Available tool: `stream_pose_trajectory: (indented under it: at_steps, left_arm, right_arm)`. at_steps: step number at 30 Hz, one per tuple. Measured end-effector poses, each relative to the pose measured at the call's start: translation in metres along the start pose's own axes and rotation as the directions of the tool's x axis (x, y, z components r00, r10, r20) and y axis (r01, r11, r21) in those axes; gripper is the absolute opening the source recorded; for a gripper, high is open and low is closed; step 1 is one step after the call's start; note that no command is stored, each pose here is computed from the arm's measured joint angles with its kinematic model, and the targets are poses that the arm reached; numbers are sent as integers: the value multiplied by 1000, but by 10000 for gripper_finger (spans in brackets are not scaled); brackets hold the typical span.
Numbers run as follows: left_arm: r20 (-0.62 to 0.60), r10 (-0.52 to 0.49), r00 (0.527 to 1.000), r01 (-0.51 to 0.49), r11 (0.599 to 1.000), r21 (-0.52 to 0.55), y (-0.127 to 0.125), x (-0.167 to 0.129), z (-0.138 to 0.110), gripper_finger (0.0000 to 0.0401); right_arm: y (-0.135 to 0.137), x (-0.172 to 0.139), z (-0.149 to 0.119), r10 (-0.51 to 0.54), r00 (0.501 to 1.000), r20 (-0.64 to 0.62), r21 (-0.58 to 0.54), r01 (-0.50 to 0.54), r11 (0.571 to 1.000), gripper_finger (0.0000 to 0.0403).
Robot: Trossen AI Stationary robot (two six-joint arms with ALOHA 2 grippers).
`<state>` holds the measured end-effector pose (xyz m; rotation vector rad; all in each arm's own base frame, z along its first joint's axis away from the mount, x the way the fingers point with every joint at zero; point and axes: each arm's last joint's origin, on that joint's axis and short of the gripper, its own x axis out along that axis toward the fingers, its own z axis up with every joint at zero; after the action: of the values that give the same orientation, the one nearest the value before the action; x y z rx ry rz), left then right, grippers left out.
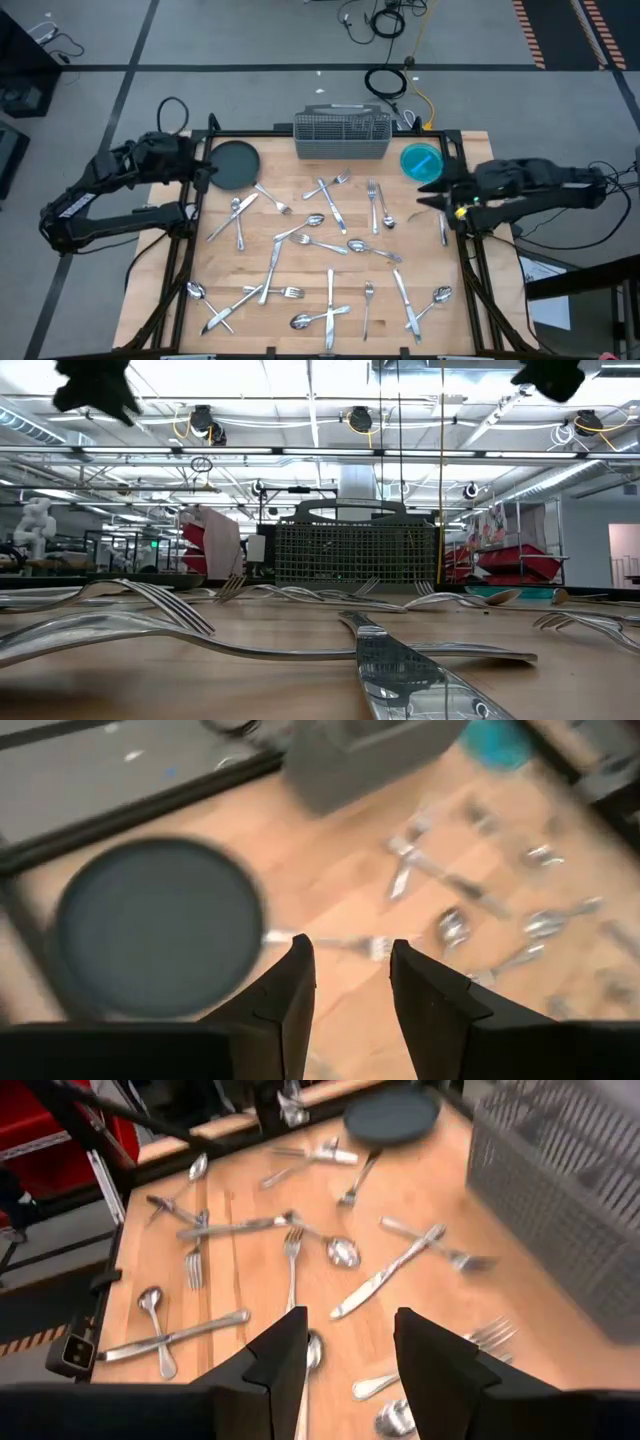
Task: Sort silverware
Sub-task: Put the table knife into the silverware organizer
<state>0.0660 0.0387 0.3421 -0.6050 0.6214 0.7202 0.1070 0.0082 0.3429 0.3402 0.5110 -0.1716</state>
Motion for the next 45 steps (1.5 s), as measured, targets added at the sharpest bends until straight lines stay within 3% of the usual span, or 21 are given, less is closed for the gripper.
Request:
stream_pose_trajectory:
  at_steps: [6, 14, 21, 25, 30, 35, 40, 45]
  left_arm:
    - [-62, 37, 997, -42, 996, -81, 14, 17, -31, 136]
    - [-78, 129, 989, -135, 988, -77, 22, 38, -53, 136]
    - [-212, 132, 968, -149, 987, -66, 18, 73, -76, 136]
    - [-259, 51, 964, -71, 995, -68, 12, 93, -90, 136]
    - [-328, -111, 938, 80, 991, -104, 4, 114, -103, 142]
    - [-330, -146, 932, 115, 987, -113, -1, 114, -99, 170]
    - [-452, -46, 891, 24, 998, -54, 3, 108, -102, 188]
    - [-487, 55, 871, -60, 998, 4, -2, 119, -104, 165]
  right_arm:
    - [-6, 30, -26, -13, 999, -36, 52, 14, 999, 141]
    - [-14, 57, -57, -43, 995, -95, 110, 53, 992, 141]
    - [-20, 61, -61, -165, 985, -54, 95, 170, 981, 142]
    - [-20, 61, -60, -182, 982, -47, 63, 185, 981, 149]
    - [-23, 61, -60, -257, 966, -21, 53, 258, 965, 192]
    - [-25, 60, -62, -288, 957, -32, 50, 289, 956, 243]
    - [-28, 60, -63, -311, 949, -57, 52, 314, 948, 270]
    - [-31, 63, -63, -333, 940, -73, 55, 337, 940, 277]
